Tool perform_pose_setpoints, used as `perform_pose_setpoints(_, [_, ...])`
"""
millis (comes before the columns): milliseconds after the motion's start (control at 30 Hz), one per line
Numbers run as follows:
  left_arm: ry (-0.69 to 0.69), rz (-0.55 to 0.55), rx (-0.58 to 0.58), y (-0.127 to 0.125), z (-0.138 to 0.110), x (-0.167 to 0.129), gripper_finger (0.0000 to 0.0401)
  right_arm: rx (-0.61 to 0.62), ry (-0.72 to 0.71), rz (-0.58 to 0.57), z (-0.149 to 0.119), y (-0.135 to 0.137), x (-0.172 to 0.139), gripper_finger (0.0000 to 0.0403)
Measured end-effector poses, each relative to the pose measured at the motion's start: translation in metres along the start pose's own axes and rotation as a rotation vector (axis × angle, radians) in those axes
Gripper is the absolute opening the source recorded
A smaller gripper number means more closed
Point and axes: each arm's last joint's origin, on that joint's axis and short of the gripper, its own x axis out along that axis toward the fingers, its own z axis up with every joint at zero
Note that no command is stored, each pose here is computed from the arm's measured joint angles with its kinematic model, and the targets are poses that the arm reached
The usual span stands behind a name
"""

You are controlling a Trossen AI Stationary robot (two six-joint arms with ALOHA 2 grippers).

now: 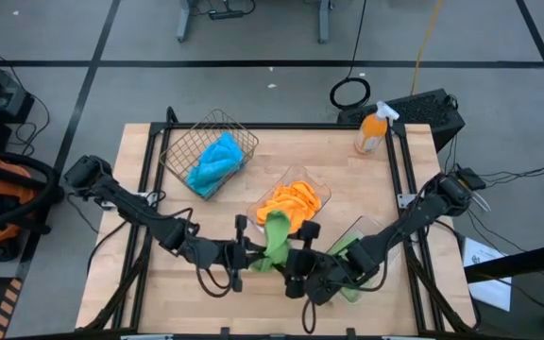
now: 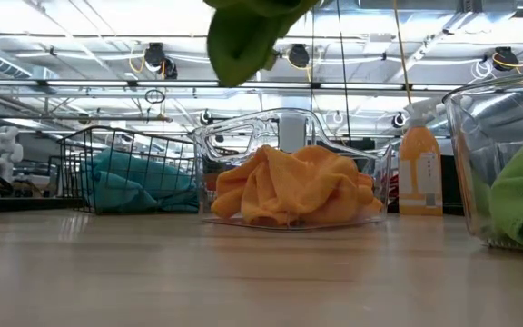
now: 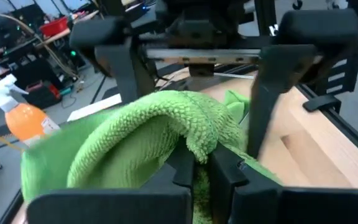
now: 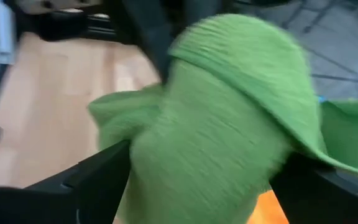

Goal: Sort microfiber towel by color & place in baskets
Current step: Put the green towel into the bottom transparent bin

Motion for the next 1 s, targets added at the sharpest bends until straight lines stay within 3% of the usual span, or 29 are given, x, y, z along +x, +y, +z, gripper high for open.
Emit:
perform_pose_setpoints(100, [-0.001, -0.001, 0.01, 0.0, 0.0, 0.0, 0.0016, -0.027, 0.014, 0.071, -0.001, 0.004, 0.01, 0.0331])
perform_pose_setpoints(200, [0.001, -0.003, 0.012, 0.0, 0.0, 0.0, 0.0017, -0.044, 0.031, 0.11, -0.004, 0.007, 0.022, 0.0284])
perform_pose_setpoints(500, [0.035, -0.02, 0.027, -0.005, -0.003, -0.002, 0.0078, -0.058, 0.089, 0.171, -0.007, 0.002, 0.032, 0.0054])
perform_pose_setpoints(567, [0.033, -0.019, 0.013, -0.007, -0.003, -0.003, 0.0095, -0.067, 0.085, 0.18, -0.006, 0.001, 0.03, 0.0018])
perform_pose_setpoints(700, [0.047, 0.058, -0.034, -0.011, -0.002, -0.008, 0.0136, -0.066, 0.079, 0.16, -0.003, -0.002, 0.021, 0.0027])
perform_pose_setpoints(1000, [0.096, 0.196, -0.003, -0.021, -0.002, -0.024, 0.0222, 0.007, 0.144, 0.165, -0.002, -0.012, -0.013, 0.0012])
